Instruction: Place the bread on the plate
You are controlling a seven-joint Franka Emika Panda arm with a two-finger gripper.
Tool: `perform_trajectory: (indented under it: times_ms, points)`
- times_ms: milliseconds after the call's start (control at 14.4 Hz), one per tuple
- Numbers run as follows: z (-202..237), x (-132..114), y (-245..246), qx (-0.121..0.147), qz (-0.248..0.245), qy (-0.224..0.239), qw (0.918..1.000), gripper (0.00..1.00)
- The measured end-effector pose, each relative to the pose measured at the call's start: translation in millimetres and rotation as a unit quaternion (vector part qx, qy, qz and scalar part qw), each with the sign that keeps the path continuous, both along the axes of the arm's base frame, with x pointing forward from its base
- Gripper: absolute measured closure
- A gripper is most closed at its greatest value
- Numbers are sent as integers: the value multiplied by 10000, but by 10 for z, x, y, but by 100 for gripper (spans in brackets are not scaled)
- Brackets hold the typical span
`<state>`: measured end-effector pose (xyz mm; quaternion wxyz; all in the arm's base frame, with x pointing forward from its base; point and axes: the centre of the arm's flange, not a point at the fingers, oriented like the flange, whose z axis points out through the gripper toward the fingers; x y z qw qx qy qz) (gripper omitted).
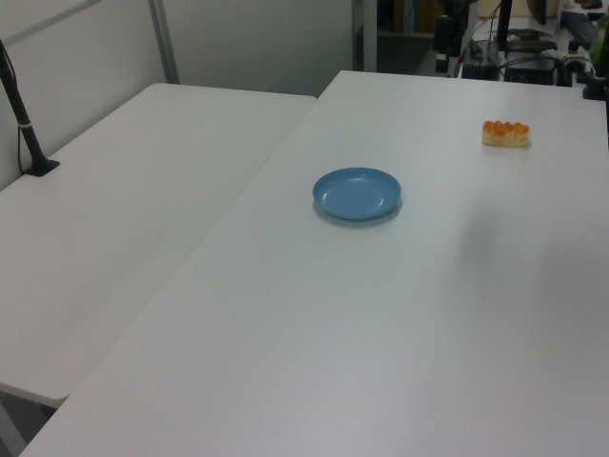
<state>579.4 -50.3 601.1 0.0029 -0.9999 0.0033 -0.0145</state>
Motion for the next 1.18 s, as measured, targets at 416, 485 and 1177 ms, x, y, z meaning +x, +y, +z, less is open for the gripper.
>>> perform_trajectory:
  times_ms: [416, 485, 1177]
  points:
    - [13, -7, -18, -146, 20, 2, 9999, 0]
    - [22, -10, -18, -146, 20, -6, 9999, 0]
    - [240, -231, 3, -94, 56, -168, 9998, 0]
